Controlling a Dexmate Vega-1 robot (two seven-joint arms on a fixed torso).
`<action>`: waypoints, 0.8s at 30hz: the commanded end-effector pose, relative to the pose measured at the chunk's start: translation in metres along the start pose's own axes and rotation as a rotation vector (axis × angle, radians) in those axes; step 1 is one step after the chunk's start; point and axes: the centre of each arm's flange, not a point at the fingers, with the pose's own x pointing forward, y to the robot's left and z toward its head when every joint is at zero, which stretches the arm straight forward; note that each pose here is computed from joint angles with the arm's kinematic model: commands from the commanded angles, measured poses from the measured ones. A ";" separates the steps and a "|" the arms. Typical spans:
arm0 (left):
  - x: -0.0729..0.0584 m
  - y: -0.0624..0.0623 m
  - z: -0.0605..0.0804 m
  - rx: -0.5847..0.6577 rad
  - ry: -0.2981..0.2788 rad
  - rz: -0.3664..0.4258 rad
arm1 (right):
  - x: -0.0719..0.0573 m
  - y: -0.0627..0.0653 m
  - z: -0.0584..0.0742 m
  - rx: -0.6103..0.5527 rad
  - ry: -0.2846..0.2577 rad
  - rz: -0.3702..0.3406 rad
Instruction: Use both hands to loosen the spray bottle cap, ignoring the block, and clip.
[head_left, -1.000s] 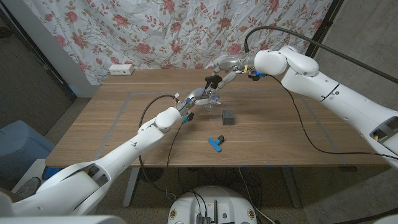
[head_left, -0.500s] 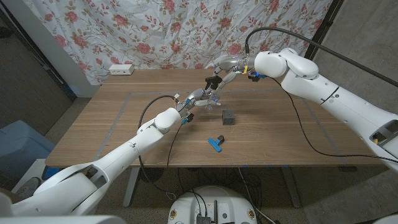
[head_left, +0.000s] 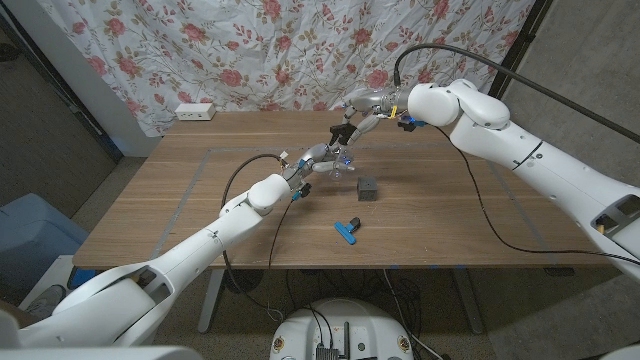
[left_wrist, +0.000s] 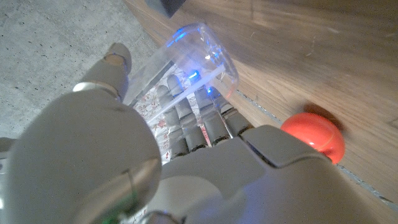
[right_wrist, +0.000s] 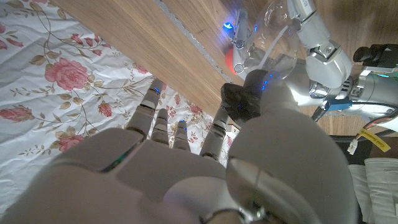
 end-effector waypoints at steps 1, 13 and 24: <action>0.004 0.001 0.000 -0.003 -0.001 -0.001 | 0.006 0.000 -0.001 0.015 -0.017 0.005; 0.007 0.001 0.000 -0.001 0.003 0.000 | 0.009 0.001 -0.001 0.038 -0.035 0.002; 0.008 -0.001 0.001 0.001 0.006 -0.008 | 0.010 0.000 0.002 0.061 -0.036 -0.016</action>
